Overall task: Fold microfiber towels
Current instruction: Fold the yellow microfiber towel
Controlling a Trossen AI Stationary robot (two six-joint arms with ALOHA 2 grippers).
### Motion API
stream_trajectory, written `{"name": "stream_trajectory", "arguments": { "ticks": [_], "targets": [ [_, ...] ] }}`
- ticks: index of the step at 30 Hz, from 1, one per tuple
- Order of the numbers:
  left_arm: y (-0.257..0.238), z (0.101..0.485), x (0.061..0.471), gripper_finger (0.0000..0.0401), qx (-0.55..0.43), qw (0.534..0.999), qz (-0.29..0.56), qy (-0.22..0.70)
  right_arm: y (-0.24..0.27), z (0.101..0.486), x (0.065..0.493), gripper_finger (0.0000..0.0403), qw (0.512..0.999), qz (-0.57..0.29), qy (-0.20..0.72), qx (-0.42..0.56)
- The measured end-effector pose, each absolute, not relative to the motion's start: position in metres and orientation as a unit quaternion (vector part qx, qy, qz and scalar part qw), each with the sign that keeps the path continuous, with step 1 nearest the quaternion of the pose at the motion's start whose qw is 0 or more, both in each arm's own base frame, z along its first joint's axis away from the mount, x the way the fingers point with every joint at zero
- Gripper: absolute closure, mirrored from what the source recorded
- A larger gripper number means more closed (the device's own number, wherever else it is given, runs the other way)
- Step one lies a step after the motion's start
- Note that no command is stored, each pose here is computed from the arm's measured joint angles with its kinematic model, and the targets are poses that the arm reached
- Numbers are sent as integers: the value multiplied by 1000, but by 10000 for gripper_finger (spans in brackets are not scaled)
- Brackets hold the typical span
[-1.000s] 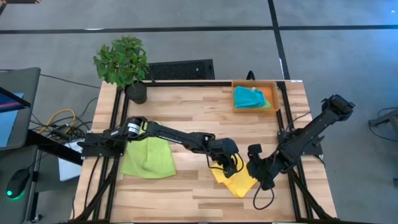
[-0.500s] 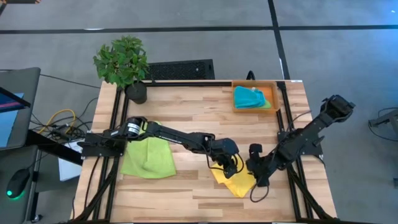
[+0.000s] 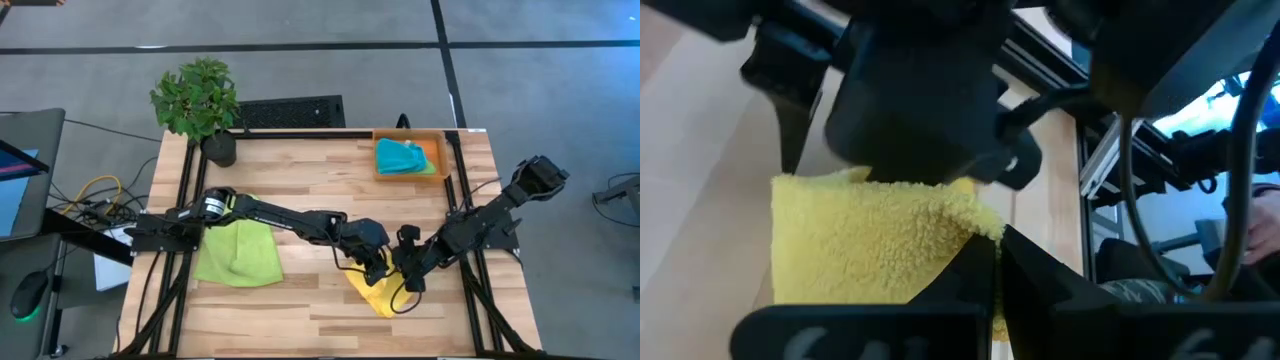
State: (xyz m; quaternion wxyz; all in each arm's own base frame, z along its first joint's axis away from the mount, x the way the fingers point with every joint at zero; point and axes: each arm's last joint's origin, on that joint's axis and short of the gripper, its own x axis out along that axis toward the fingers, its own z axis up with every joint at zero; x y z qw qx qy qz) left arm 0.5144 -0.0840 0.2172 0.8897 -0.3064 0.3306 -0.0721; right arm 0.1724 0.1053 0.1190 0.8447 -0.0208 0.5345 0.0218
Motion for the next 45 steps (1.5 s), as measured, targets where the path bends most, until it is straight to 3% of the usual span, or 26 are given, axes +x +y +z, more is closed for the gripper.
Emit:
{"name": "stream_trajectory", "arguments": {
  "ticks": [21, 33, 45],
  "targets": [
    [-95, 218, 513, 401, -305, 897, -37, 317, 99, 117, 178, 163, 865, -46, 496, -60],
    [-94, 218, 513, 401, -302, 898, -37, 317, 114, 156, 156, 163, 906, 23, 420, -46],
    [-90, 222, 517, 401, -280, 922, 24, 267, 114, 189, 126, 163, 932, 70, 355, -33]
  ]
}}
